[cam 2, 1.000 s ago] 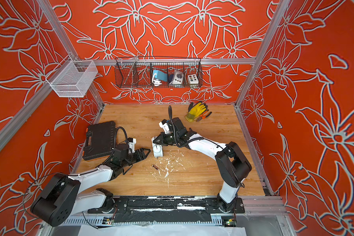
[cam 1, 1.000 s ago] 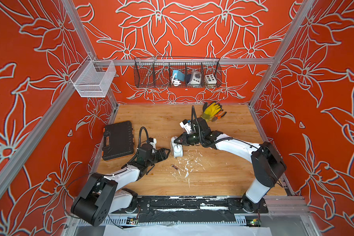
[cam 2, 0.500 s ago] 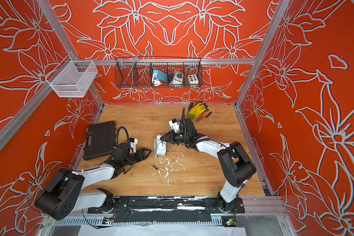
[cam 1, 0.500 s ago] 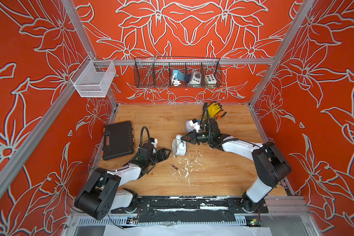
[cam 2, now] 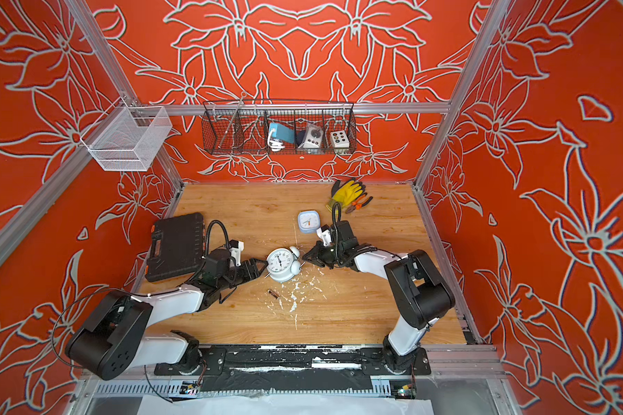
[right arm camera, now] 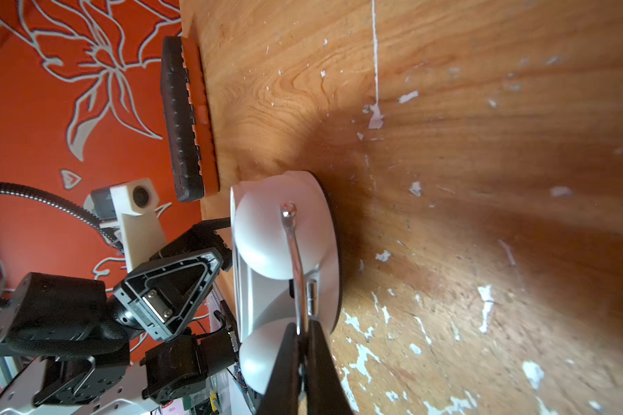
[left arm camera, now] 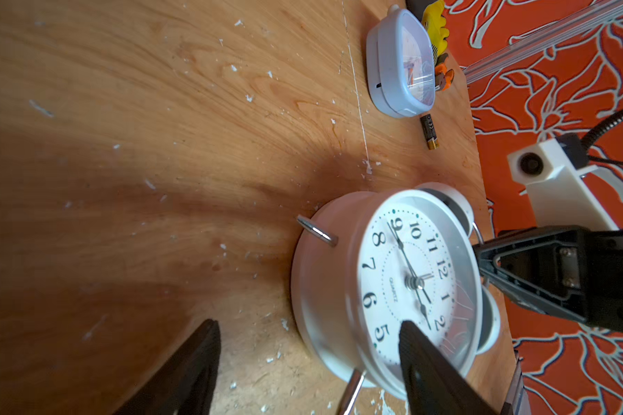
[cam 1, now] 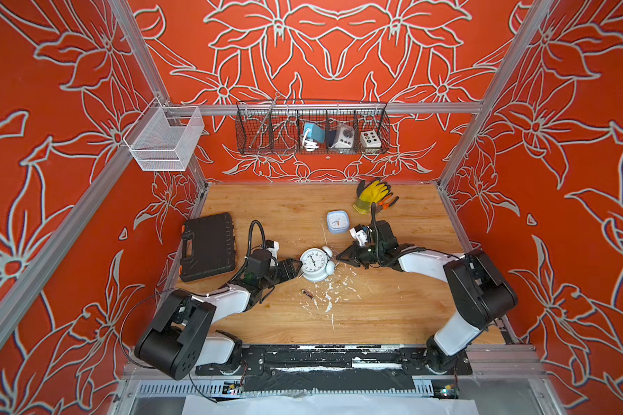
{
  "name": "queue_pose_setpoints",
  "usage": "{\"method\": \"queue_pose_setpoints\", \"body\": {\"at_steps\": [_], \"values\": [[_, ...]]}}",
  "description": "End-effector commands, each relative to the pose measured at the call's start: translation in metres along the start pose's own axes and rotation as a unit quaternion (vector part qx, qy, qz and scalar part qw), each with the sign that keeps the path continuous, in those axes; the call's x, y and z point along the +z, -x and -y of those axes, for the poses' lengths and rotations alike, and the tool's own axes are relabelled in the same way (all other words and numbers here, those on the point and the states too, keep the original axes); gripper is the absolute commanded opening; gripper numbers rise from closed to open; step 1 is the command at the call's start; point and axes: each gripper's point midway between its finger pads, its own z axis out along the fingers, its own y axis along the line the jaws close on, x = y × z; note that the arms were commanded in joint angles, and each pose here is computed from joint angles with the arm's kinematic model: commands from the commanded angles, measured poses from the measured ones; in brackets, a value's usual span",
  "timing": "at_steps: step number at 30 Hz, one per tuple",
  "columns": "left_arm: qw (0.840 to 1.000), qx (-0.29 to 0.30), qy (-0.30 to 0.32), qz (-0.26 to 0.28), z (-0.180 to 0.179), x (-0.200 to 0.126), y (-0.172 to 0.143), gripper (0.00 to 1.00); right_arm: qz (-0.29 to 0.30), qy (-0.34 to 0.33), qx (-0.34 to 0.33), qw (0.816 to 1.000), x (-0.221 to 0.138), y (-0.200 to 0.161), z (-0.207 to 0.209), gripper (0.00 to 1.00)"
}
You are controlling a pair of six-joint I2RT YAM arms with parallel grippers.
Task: Insert the battery into the alarm
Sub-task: Adjust the alarm at the center of the board.
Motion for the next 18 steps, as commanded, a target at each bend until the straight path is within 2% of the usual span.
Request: {"method": "queue_pose_setpoints", "body": {"at_steps": [1, 4, 8, 12, 14, 15, 18], "values": [[1.0, 0.014, -0.013, 0.011, 0.009, 0.001, 0.011, 0.72, -0.006, -0.03, -0.007, 1.0, 0.008, -0.001, 0.02, 0.0], [1.0, 0.018, -0.011, 0.013, 0.008, 0.0, 0.011, 0.72, -0.003, -0.039, -0.018, 0.999, 0.012, 0.001, 0.028, 0.0], [0.999, 0.037, -0.009, 0.029, 0.008, -0.002, 0.016, 0.73, 0.007, -0.063, -0.044, 0.997, 0.01, 0.007, 0.033, 0.11], [0.994, 0.079, 0.014, 0.077, 0.009, -0.007, 0.039, 0.8, 0.038, -0.09, -0.07, 0.993, -0.006, 0.014, 0.028, 0.38], [0.988, 0.1, 0.031, 0.114, 0.01, -0.013, 0.055, 0.83, 0.057, -0.115, -0.091, 0.988, -0.018, 0.018, 0.028, 0.48], [0.983, 0.112, 0.041, 0.137, 0.011, -0.018, 0.065, 0.85, 0.068, -0.133, -0.104, 0.983, -0.026, 0.021, 0.028, 0.61], [0.964, 0.156, 0.06, 0.209, 0.018, -0.039, 0.093, 0.9, 0.1, -0.202, -0.145, 0.963, -0.056, 0.031, 0.032, 0.81]]}}
